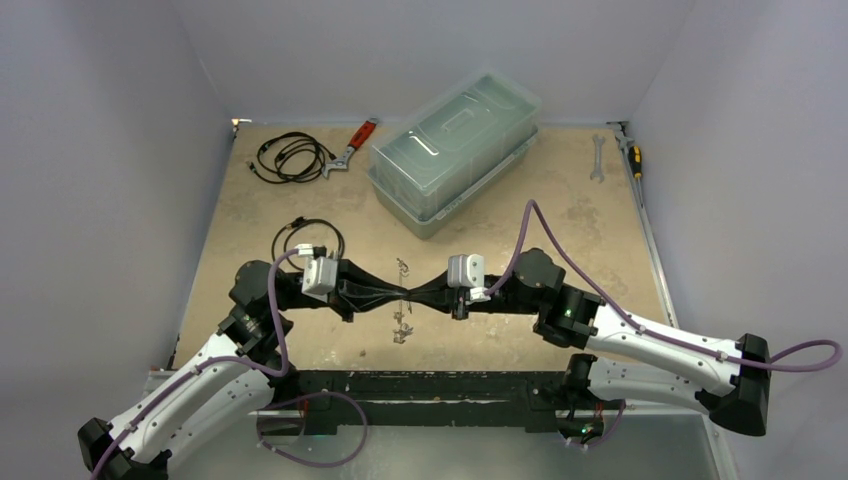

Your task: Put the keys on the keyring

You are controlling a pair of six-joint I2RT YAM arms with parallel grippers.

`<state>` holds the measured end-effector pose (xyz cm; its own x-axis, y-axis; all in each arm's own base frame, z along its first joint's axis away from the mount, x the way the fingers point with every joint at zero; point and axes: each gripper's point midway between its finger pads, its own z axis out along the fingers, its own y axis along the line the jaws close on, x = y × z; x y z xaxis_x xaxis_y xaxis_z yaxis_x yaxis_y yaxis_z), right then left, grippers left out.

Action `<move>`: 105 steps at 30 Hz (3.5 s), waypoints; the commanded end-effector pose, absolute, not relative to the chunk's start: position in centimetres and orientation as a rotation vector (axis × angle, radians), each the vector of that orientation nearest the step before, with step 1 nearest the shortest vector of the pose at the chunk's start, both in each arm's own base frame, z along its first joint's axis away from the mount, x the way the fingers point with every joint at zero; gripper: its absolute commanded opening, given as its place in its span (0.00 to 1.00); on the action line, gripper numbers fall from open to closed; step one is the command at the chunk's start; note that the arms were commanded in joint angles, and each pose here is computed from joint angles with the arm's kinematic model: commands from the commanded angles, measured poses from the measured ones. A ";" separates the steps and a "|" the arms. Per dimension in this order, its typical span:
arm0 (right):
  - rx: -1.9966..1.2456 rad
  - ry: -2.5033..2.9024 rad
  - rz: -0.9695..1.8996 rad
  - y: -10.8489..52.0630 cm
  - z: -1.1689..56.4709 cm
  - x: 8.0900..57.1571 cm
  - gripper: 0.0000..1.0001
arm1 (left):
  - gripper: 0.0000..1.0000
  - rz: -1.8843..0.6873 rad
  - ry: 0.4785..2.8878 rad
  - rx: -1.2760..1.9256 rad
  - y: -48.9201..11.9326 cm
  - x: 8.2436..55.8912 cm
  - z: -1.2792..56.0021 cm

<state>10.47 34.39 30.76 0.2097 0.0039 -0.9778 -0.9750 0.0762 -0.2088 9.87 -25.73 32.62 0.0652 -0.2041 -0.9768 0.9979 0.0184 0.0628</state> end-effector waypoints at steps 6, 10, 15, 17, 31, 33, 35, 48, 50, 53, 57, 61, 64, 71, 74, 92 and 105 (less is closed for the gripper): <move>-1.229 1.187 0.868 33.6 30.9 12.6 0.00 | 0.39 -1.168 0.984 1.100 -25.2 10.1 33.6; -1.236 1.329 0.770 32.3 30.3 13.8 0.00 | 0.54 -1.088 1.022 1.129 -24.9 10.7 32.8; -1.291 1.463 0.715 31.6 29.8 14.0 0.00 | 0.53 -1.008 1.043 1.208 -24.7 11.1 31.7; -1.322 1.492 0.707 31.4 29.4 13.8 0.00 | 0.52 -0.991 1.074 1.228 -24.7 11.4 30.8; -1.451 1.529 0.729 32.3 27.7 12.3 0.00 | 0.38 -1.066 1.188 1.314 -26.5 12.4 27.7; -1.453 1.522 0.734 32.4 27.8 12.2 0.00 | 0.36 -1.074 1.188 1.316 -26.5 12.3 27.6; -1.455 1.517 0.737 32.5 27.8 12.2 0.00 | 0.35 -1.090 1.194 1.315 -26.7 12.2 27.4; -1.460 1.493 0.759 32.8 28.0 11.9 0.00 | 0.27 -1.148 1.220 1.323 -27.3 11.9 26.4; -1.463 1.490 0.761 32.9 27.9 11.8 0.00 | 0.23 -1.152 1.230 1.320 -27.4 12.0 26.2; -1.463 1.483 0.768 33.0 28.0 11.8 0.00 | 0.23 -1.153 1.254 1.313 -27.6 12.1 25.7; -1.466 1.484 0.773 33.0 27.9 11.7 0.00 | 0.23 -1.158 1.271 1.315 -27.8 12.1 25.4; -1.466 1.479 0.775 33.0 28.0 11.6 0.00 | 0.21 -1.169 1.285 1.319 -28.0 12.1 25.1; -1.466 1.472 0.780 33.1 28.1 11.5 0.00 | 0.15 -1.177 1.291 1.330 -28.1 11.9 24.8; -1.445 1.424 0.802 33.0 29.1 11.2 0.00 | 0.00 -1.172 1.250 1.338 -28.0 11.5 25.5; -1.391 1.390 0.795 32.6 30.2 11.5 0.31 | 0.00 -1.150 1.214 1.319 -27.6 11.3 26.5; -1.043 1.030 0.935 29.2 35.7 9.9 0.49 | 0.00 -1.208 0.991 1.092 -26.5 10.0 33.0; -1.145 0.977 1.009 31.0 35.3 8.4 0.33 | 0.00 -1.284 0.864 0.951 -25.2 8.7 36.6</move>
